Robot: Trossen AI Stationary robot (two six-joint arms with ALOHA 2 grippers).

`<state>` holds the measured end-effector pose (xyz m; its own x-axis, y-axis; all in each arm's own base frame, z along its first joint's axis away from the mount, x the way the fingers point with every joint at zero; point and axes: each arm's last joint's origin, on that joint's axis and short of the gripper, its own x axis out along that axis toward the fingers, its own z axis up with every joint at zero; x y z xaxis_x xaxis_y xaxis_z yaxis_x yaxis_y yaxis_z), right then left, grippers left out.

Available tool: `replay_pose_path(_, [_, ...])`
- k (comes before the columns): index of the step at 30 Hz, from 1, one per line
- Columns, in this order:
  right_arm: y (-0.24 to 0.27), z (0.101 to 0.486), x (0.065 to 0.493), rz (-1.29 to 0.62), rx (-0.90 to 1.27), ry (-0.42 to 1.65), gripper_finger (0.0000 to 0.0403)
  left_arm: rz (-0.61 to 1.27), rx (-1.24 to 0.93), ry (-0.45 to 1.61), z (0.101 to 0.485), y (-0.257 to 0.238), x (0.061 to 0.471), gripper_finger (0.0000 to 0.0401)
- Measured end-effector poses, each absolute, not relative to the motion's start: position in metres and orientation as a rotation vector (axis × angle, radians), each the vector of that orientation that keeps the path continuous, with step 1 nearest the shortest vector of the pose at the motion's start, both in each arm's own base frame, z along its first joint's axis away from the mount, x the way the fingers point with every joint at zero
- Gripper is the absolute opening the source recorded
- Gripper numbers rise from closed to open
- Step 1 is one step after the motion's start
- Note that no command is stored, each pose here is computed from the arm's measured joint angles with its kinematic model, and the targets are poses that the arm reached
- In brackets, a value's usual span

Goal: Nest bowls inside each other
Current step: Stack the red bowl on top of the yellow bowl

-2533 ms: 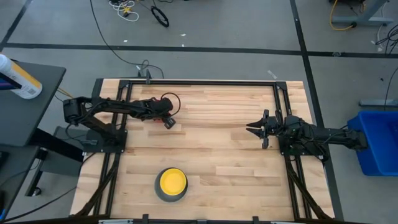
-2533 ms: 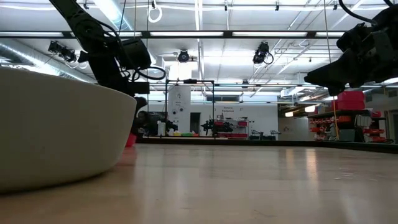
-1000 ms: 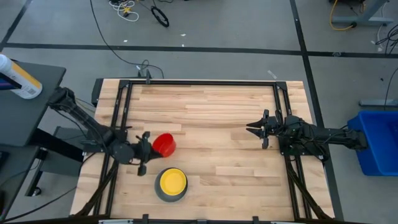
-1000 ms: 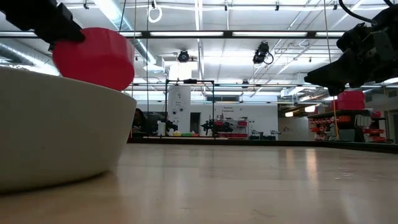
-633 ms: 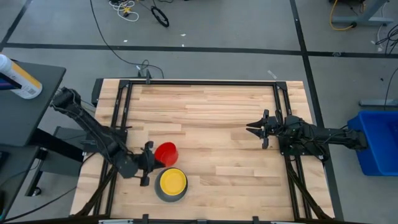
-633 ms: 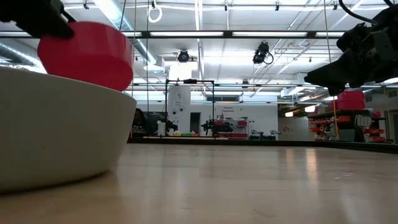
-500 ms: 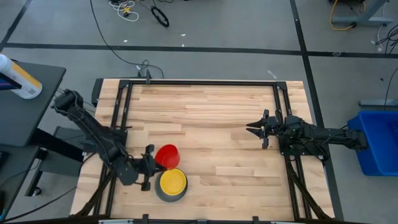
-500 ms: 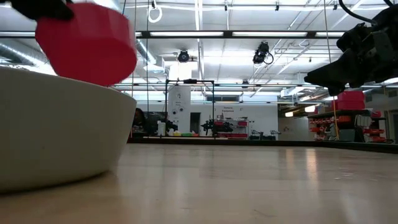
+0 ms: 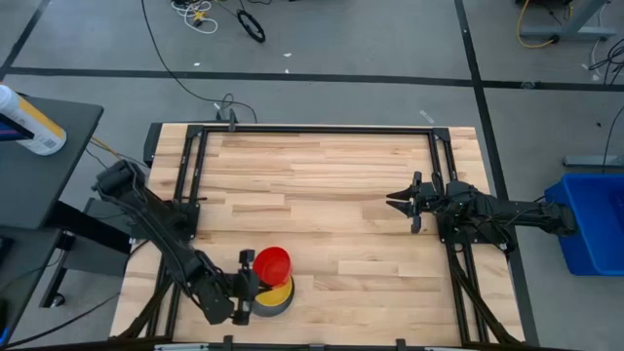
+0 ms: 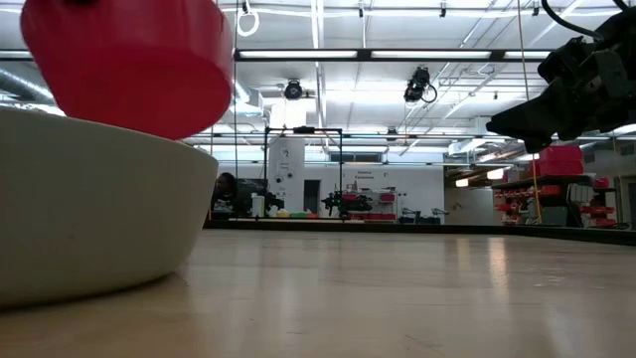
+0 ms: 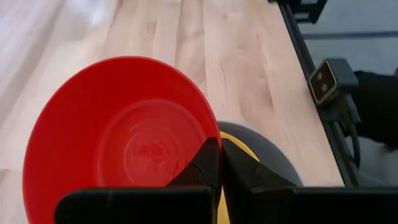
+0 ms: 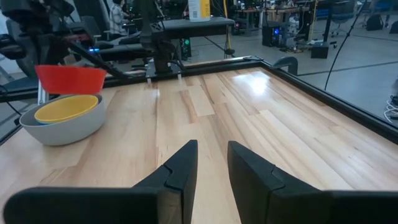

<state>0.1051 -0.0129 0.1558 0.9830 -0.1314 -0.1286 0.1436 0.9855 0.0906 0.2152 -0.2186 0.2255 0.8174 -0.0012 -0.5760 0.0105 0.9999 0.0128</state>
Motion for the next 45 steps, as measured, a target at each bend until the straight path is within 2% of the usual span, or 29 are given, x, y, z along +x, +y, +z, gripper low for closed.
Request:
replay_pose_path(14, [-0.013,0.156,0.105,-0.139,0.100,0.123,0.0096,-0.029,-0.095,0.675,0.221,-0.226,0.211,0.0005])
replay_pose_path(27, [-0.013,0.156,0.105,-0.139,0.100,0.123,0.0095,-0.035,-0.096,0.750,0.202,-0.232,0.216,0.0005])
replay_pose_path(45, [-0.013,0.156,0.105,-0.139,0.100,0.123,0.0095,-0.061,-0.128,0.783,0.201,-0.232,0.215,0.0010])
